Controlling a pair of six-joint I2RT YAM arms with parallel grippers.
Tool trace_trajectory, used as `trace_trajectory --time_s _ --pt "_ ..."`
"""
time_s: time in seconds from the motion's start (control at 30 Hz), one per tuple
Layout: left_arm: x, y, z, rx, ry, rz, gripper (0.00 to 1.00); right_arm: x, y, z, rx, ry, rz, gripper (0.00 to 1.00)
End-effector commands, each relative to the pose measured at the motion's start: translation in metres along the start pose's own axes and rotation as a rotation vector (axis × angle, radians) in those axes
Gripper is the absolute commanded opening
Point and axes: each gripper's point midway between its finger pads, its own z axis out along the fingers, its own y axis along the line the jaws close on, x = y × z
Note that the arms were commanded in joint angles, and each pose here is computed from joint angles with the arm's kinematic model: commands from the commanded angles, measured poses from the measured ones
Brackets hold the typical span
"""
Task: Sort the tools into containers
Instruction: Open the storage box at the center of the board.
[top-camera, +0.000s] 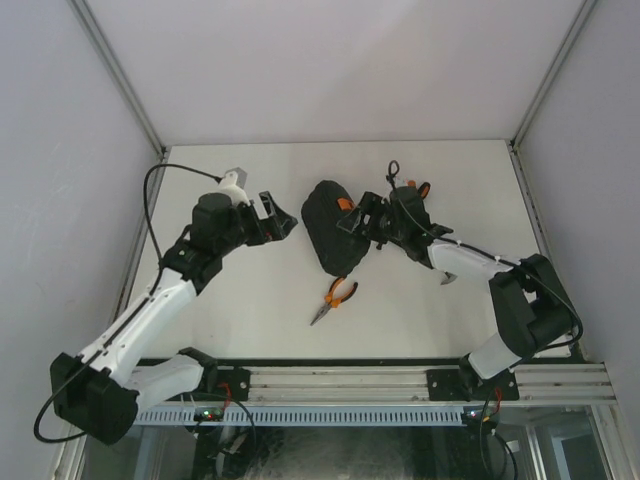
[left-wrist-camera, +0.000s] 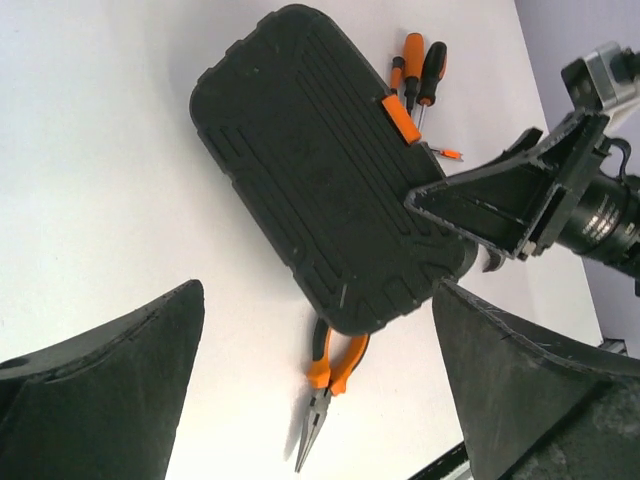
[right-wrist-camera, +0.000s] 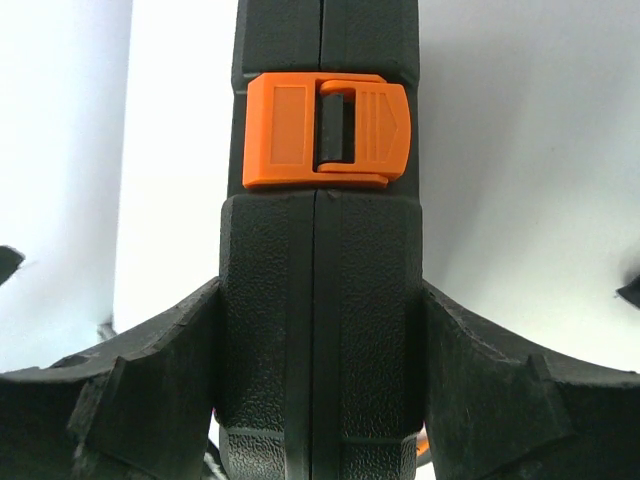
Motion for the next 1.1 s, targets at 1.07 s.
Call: trace_trajectory --time_s 1.07 --pt "-0.053 0.023 -0.069 -0.036 -0.339 0.386 0.99 0.013 0.043 0.007 -0.168 0.22 -1.37 0.0"
